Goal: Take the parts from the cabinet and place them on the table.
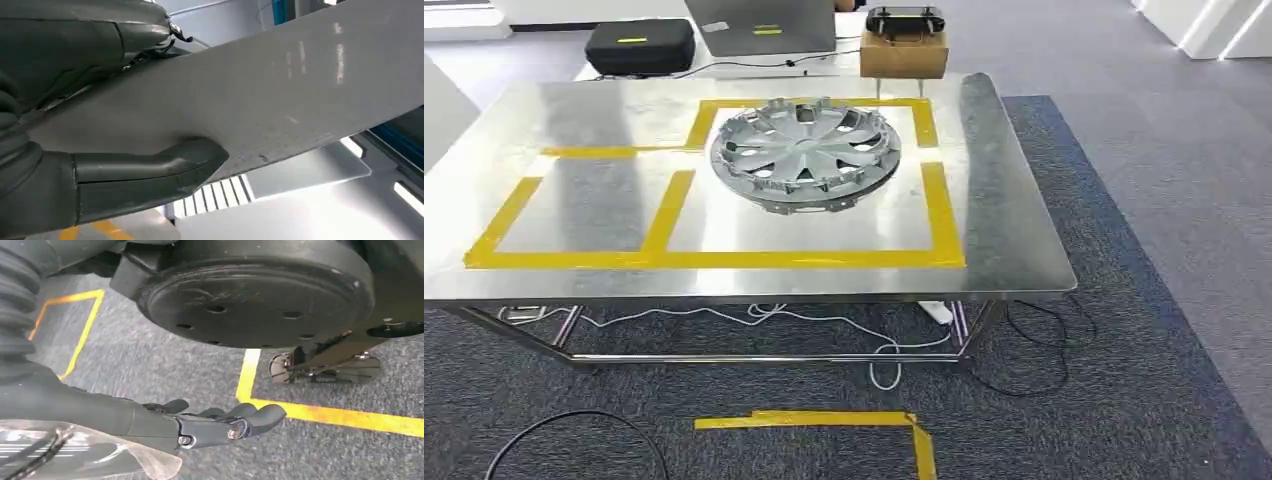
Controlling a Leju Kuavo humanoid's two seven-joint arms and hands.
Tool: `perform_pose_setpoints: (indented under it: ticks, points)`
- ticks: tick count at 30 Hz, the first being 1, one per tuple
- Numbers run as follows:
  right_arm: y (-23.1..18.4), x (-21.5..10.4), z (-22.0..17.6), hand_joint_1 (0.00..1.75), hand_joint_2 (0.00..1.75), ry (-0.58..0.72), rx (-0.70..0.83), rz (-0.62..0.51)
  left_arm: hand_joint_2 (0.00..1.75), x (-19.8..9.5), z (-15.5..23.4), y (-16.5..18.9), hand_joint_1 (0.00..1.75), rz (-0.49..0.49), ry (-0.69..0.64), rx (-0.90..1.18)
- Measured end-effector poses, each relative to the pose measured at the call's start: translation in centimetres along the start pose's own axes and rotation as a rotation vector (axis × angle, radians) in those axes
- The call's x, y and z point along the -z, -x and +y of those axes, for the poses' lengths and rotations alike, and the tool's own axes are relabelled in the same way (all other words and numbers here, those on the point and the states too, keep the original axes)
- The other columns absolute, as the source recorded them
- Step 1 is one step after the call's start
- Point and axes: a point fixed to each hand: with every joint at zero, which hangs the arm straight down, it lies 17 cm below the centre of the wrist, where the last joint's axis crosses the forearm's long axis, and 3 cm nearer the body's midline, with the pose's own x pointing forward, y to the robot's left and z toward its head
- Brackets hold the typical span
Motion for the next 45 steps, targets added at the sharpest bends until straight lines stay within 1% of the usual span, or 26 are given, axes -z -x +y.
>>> perform_pose_setpoints:
  ticks: [11,16,19,28,45]
  points:
    - [0.4,0.0,-0.1,0.0,1.75,0.007,0.009,0.014,1.75,-0.5,-0.5,0.3,1.75,0.014,0.016,-0.003]
    - [-0.1,-0.1,0.3,0.0,1.75,-0.017,0.035,-0.001,1.75,-0.6,-0.5,0.5,1.75,0.02,0.019,-0.004]
    - [-0.4,0.0,0.3,0.0,1.75,-0.018,0.027,-0.019,1.75,-1.0,-0.2,0.8,1.75,0.04,0.021,-0.008]
    - [-0.7,-0.1,0.7,0.0,1.75,-0.036,-0.01,-0.031,1.75,-0.9,-0.2,0.9,1.75,0.039,0.023,-0.013]
    - [-1.2,0.1,0.2,0.0,1.75,-0.004,0.014,-0.046,1.75,-0.9,-0.1,1.0,1.75,0.039,0.023,-0.007]
